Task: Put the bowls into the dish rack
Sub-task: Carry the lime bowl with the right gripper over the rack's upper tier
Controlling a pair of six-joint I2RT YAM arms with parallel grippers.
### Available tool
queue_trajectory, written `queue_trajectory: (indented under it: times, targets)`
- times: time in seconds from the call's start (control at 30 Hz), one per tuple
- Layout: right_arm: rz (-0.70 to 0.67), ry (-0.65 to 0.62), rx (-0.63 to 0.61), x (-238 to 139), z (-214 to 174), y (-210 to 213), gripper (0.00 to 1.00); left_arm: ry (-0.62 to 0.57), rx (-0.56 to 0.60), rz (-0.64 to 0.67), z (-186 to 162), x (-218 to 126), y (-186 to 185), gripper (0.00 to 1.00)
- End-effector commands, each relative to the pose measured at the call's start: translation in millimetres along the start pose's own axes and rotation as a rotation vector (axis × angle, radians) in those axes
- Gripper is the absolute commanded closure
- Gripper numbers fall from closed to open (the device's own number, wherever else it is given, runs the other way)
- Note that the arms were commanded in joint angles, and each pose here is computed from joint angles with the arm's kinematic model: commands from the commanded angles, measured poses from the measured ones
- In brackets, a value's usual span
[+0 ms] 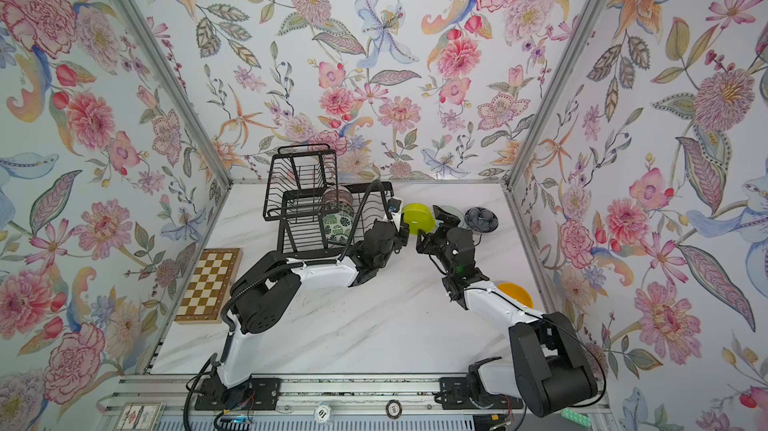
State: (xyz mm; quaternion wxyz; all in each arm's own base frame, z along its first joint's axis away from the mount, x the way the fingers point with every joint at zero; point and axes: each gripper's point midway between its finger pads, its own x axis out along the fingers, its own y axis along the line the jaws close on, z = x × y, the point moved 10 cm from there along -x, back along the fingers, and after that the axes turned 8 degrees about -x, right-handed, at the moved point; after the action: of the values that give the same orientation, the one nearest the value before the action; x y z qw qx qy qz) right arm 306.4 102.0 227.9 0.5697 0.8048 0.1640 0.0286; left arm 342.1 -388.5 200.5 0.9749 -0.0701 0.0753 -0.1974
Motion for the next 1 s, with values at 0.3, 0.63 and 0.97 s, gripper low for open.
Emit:
queue_trajectory:
  times: [0.3, 0.63, 0.97]
  targets:
    - [0.138, -0.025, 0.049, 8, -7, 23, 0.46, -0.062, -0.033, -0.015, -2, -15, -4, 1.0]
    - [0.154, -0.019, 0.086, 9, -14, 20, 0.77, -0.079, -0.019, 0.014, -3, -20, -8, 1.0]
    - [0.282, 0.021, 0.065, 11, -17, 28, 1.0, -0.105, -0.025, 0.054, 1, -29, -3, 1.0]
